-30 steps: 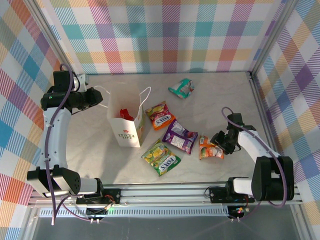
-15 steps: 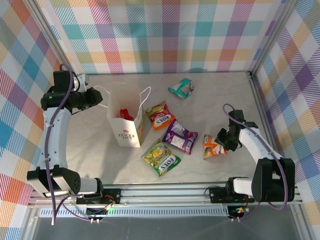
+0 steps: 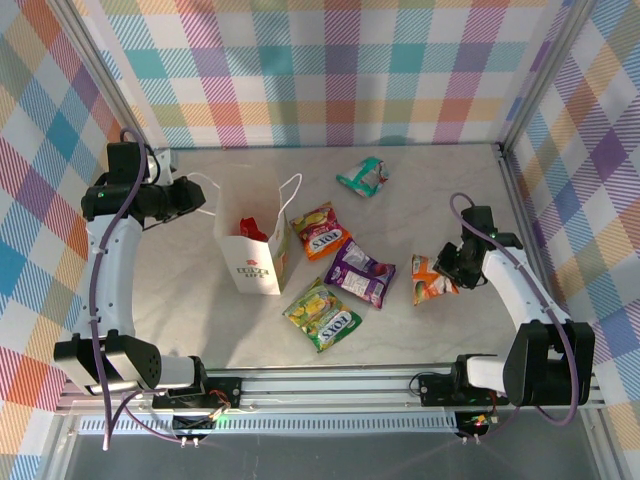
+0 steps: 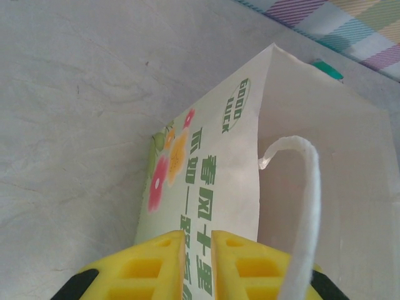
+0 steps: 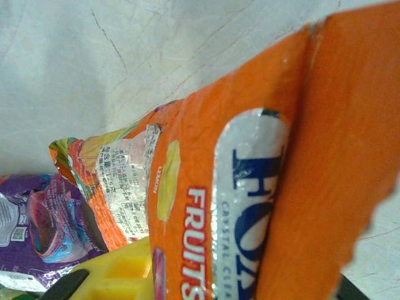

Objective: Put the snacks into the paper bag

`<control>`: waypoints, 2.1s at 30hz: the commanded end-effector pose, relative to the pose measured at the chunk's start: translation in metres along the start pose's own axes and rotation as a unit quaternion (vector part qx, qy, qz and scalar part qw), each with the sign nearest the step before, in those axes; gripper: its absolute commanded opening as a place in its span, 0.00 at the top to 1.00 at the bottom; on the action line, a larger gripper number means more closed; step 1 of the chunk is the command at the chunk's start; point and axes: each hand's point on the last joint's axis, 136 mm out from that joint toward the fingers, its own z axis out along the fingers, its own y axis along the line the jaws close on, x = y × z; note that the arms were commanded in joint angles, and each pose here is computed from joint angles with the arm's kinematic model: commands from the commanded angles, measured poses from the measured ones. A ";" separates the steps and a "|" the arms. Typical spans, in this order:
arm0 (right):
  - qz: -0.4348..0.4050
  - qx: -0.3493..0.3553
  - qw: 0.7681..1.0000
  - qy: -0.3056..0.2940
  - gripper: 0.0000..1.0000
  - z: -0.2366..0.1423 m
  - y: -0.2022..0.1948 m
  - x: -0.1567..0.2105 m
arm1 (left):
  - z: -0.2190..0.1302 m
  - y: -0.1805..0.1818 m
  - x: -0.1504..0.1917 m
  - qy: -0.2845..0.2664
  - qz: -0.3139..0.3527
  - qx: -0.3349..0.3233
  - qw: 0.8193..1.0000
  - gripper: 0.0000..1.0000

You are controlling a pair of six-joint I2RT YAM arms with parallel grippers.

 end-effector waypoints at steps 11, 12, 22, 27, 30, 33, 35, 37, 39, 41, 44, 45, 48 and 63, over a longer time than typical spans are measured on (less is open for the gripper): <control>0.000 -0.099 0.995 -0.021 0.76 -0.037 0.046 -0.012 | -0.008 -0.007 0.000 -0.001 0.007 0.006 1.000 0.81; -0.002 -0.110 0.994 -0.022 0.76 -0.041 0.051 -0.012 | -0.007 -0.007 0.001 -0.001 0.008 0.006 1.000 0.81; -0.031 -0.163 0.985 -0.055 0.75 -0.081 0.087 -0.027 | -0.007 -0.007 0.002 0.000 0.006 0.007 1.000 0.81; -0.044 -0.180 0.980 -0.070 0.74 -0.095 0.103 -0.035 | -0.009 -0.006 0.001 -0.004 0.005 0.003 1.000 0.81; -0.053 -0.190 0.977 -0.080 0.74 -0.103 0.115 -0.042 | -0.009 -0.004 0.000 -0.005 0.003 -0.003 1.000 0.81; -0.066 -0.200 0.973 -0.091 0.74 -0.113 0.129 -0.046 | -0.009 -0.006 0.000 -0.004 0.002 0.001 1.000 0.81; -0.080 -0.202 0.970 -0.105 0.74 -0.121 0.138 -0.049 | -0.009 -0.005 0.001 -0.004 0.002 -0.001 1.000 0.81; -0.093 -0.204 0.967 -0.119 0.74 -0.130 0.147 -0.052 | -0.009 -0.004 0.000 -0.005 0.001 -0.004 1.000 0.81; -0.102 -0.211 0.964 -0.129 0.74 -0.138 0.156 -0.054 | -0.009 -0.003 0.001 -0.004 0.000 -0.004 1.000 0.81; -0.107 -0.222 0.959 -0.140 0.74 -0.147 0.164 -0.058 | -0.009 -0.004 0.001 -0.005 -0.001 -0.001 1.000 0.81; -0.115 -0.242 0.951 -0.154 0.74 -0.161 0.178 -0.061 | -0.009 -0.007 0.000 -0.008 -0.004 0.006 1.000 0.81; -0.119 -0.247 0.949 -0.157 0.74 -0.164 0.183 -0.062 | -0.009 -0.007 0.000 -0.009 -0.005 0.007 1.000 0.81; -0.125 -0.258 0.944 -0.161 0.74 -0.171 0.195 -0.063 | -0.008 -0.006 0.000 -0.009 -0.006 0.005 1.000 0.81; -0.186 -0.305 0.913 -0.195 0.74 -0.211 0.256 -0.057 | -0.007 -0.003 0.000 -0.008 -0.006 -0.003 1.000 0.81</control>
